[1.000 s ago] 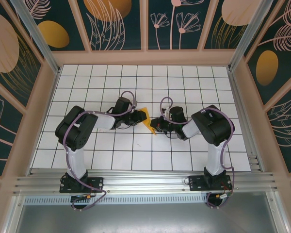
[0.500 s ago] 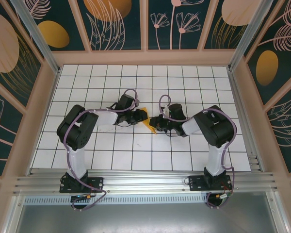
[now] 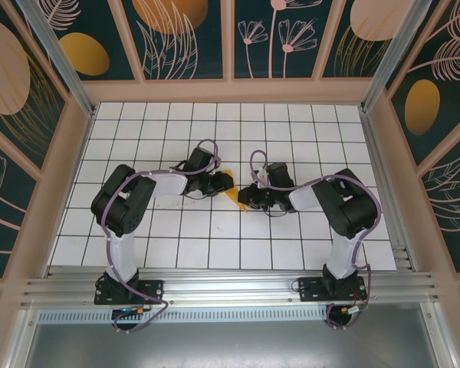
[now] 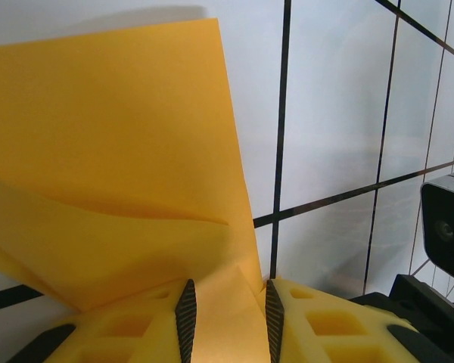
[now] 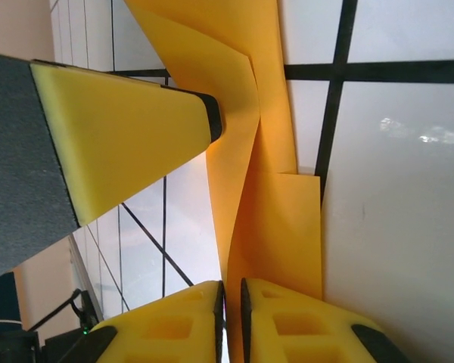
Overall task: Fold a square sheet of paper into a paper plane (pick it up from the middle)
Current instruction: Fold the wing for the fifth time at the center of the table.
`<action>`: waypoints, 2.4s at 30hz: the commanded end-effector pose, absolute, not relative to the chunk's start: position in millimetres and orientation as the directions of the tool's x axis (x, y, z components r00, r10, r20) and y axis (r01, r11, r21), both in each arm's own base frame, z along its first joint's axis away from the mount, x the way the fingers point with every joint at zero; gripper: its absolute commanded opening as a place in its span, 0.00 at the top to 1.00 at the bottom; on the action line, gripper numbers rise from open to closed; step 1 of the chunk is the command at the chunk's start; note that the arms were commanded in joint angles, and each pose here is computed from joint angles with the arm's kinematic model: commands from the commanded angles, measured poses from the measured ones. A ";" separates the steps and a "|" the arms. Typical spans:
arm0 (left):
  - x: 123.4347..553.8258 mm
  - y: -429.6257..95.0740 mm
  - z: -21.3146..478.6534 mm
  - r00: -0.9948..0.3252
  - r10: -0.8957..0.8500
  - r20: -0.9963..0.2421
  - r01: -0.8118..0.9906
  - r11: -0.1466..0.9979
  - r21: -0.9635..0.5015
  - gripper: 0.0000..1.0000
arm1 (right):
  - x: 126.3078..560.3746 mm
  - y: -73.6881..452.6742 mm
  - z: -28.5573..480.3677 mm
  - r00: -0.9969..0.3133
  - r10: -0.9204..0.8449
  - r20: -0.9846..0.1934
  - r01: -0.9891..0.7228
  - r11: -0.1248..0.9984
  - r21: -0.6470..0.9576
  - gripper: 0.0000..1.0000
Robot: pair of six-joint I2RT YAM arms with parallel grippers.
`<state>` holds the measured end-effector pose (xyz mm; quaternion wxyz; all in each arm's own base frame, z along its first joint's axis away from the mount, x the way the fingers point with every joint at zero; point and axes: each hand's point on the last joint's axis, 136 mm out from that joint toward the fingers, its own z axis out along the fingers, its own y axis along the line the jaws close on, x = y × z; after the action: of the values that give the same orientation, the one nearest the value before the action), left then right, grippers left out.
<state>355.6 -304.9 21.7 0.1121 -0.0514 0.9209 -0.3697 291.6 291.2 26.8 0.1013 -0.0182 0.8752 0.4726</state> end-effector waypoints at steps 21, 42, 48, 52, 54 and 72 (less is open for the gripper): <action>359.5 -319.5 77.6 -0.938 -0.188 -0.289 0.139 0.561 -0.816 0.59 | 282.3 261.4 -21.1 -0.987 0.161 -0.001 0.098 0.604 0.791 1.00; 347.1 -317.5 36.3 -0.962 -0.174 -0.210 0.073 0.577 -0.813 0.63 | 283.4 253.0 -28.8 -0.975 0.211 0.066 0.182 0.596 0.782 1.00; 349.3 -314.0 22.9 -0.964 -0.179 -0.196 0.047 0.611 -0.790 0.64 | 283.5 253.3 -28.5 -0.975 0.210 0.066 0.181 0.594 0.784 1.00; 350.0 -308.4 11.8 -0.967 -0.182 -0.180 0.017 0.657 -0.753 0.65 | 282.7 253.4 -28.5 -0.976 0.206 0.065 0.178 0.595 0.784 1.00; 344.9 -299.7 -2.8 -0.971 -0.183 -0.155 -0.018 0.701 -0.713 0.65 | 283.6 253.9 -27.5 -0.977 0.203 0.065 0.176 0.594 0.785 1.00; 347.7 -279.4 -37.7 -0.977 -0.180 -0.114 -0.089 0.832 -0.548 0.65 | 285.8 264.9 17.9 -0.996 0.068 -0.059 -0.008 0.586 0.810 0.81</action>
<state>349.8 -317.7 21.6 0.0845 -0.0431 0.9175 -0.3863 293.7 276.2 26.3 0.0499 0.0170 0.8742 0.4827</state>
